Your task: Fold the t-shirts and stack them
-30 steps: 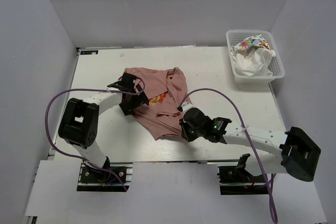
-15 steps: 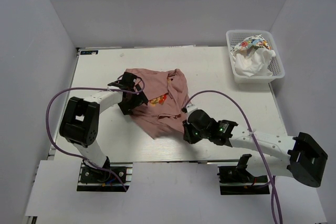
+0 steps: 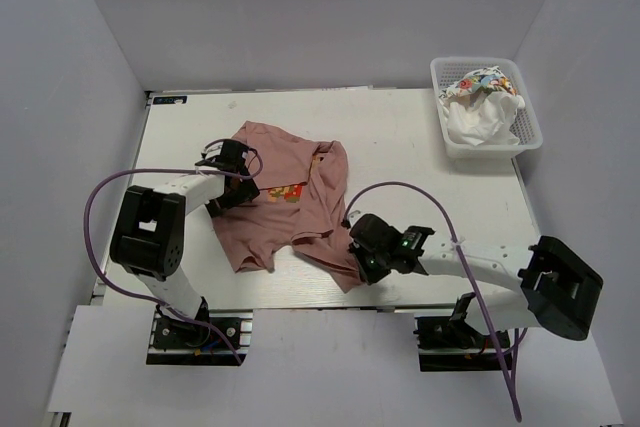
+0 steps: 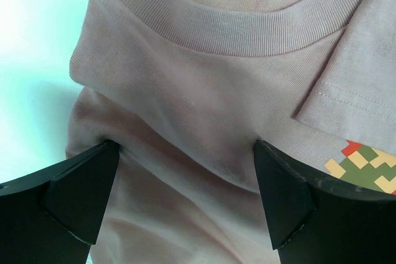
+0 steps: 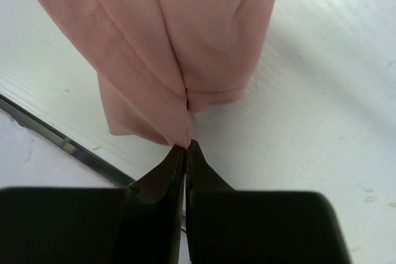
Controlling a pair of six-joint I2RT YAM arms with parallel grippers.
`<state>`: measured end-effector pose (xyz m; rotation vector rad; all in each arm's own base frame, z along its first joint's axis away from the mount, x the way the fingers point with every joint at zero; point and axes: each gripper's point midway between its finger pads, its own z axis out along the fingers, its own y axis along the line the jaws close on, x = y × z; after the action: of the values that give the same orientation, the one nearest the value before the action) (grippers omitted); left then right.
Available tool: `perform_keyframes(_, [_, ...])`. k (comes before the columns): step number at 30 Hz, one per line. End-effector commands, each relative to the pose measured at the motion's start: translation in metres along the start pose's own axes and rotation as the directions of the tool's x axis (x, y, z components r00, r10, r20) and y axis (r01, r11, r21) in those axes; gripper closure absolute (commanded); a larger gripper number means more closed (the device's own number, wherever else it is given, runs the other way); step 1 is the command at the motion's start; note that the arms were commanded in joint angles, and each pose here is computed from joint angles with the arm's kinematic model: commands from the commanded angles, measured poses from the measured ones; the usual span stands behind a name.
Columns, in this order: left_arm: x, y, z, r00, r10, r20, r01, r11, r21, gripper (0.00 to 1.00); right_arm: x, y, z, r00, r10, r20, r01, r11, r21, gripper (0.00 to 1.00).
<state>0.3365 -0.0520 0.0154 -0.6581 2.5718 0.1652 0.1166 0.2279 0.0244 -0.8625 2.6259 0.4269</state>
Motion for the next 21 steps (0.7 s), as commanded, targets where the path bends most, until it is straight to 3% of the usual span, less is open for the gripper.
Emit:
perform_keyframes(1, [0.028, 0.026, 0.008, 0.996, 0.044, -0.081, -0.050, 0.996, -0.079, 0.00, -0.052, 0.010, -0.018, 0.987, 0.002, 0.163, 0.000, 1.000, -0.013, 1.00])
perform_keyframes(3, [0.028, 0.026, 0.008, 0.995, 0.053, -0.082, -0.059, 0.995, -0.078, 0.00, -0.073, 0.009, -0.028, 0.969, 0.029, 0.245, -0.030, 1.000, -0.002, 1.00])
perform_keyframes(7, [0.026, 0.027, 0.011, 0.996, 0.045, -0.083, -0.052, 0.995, -0.083, 0.00, -0.108, -0.029, -0.056, 0.883, 0.221, 0.415, -0.286, 0.953, 0.103, 1.00])
perform_keyframes(8, [0.026, 0.027, 0.011, 0.996, 0.045, -0.083, -0.052, 0.995, -0.084, 0.00, -0.118, -0.055, -0.073, 0.820, 0.283, 0.497, -0.401, 0.904, 0.146, 1.00])
perform_keyframes(12, [0.025, 0.032, 0.011, 0.995, 0.052, -0.085, -0.061, 0.992, -0.114, 0.00, -0.111, -0.115, -0.105, 0.696, 0.382, 0.608, -0.619, 0.749, 0.238, 1.00])
perform_keyframes(20, [0.020, 0.028, 0.011, 0.996, 0.049, -0.078, -0.058, 0.992, -0.109, 0.00, -0.043, -0.199, -0.155, 0.563, 0.426, 0.708, -0.814, 0.433, 0.386, 1.00])
perform_keyframes(21, [0.020, 0.028, 0.011, 0.996, 0.049, -0.078, -0.058, 0.992, -0.109, 0.00, -0.034, -0.210, -0.163, 0.524, 0.425, 0.738, -0.845, 0.368, 0.388, 1.00])
